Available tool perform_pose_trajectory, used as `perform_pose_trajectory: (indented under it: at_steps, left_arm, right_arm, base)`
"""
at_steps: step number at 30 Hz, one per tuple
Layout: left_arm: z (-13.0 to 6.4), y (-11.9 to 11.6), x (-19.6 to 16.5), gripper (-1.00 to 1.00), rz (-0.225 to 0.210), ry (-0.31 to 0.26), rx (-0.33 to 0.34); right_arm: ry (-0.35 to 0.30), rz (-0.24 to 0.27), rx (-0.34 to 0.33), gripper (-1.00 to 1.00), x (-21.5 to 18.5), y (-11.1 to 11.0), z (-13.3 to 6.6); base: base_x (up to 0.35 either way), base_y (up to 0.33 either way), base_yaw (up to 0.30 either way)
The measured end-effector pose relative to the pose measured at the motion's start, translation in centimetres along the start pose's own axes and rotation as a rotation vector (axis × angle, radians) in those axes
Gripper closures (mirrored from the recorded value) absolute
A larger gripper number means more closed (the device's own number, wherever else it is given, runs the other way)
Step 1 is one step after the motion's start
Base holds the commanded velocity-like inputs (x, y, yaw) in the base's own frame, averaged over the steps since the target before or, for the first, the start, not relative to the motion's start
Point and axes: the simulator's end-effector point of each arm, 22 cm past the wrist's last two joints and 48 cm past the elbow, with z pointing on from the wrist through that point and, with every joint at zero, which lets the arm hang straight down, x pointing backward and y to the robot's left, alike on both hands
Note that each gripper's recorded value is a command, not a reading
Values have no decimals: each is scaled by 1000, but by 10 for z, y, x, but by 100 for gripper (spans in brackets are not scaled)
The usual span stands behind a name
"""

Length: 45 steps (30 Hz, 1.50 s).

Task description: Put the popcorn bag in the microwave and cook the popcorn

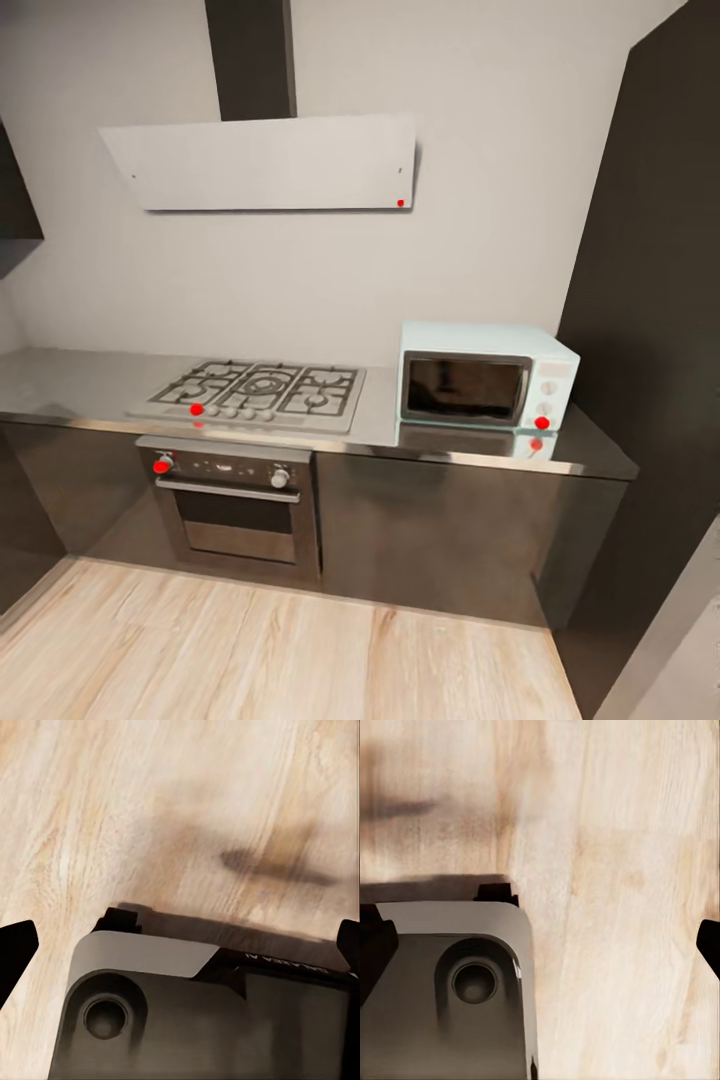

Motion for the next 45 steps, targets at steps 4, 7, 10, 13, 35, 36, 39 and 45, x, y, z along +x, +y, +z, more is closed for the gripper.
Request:
perform_pose_trajectory:
  at_steps: [4,7,10,13,35,36,39,45]
  left_arm:
    - [0,1,0,-100,-3,-1,-1]
    - [0,1,-2,-100,-4,-8,-2]
    - [0,1,-3,-100,-4,-11,-2]
    - [0,1,-4,-100,-4,-13,-1]
    - [-1,8,-8,-100,-10,-23,-10]
    - [-1,8,-8,-100,-9,-23,-11]
    - [-1,8,-8,-100,-8,-22,-11]
    - [-1,6,-8,-100,-8,-22,-8]
  right_arm:
    - [4,0,0,-100,1,0,0]
    - [7,2,2,-100,1,1,0]
    - [7,2,8,-100,1,0,0]
    - [5,3,7,-100,0,0,0]
    - [-22,-25,11,-100,-8,-3,-1]
    - [-36,-25,9,-100,-15,-3,0]
    - [-205,-22,-4,-100,-104,2,-5]
    - [-411,-6,2,-100,-289,0,-80]
  base:
    - [107,-219,-28]
    - [19,-36,-194]
    - [2,-4,-244]
    - [0,0,-249]
    - [0,0,-61]
    - [0,0,0]
    - [0,0,0]
    - [0,0,0]
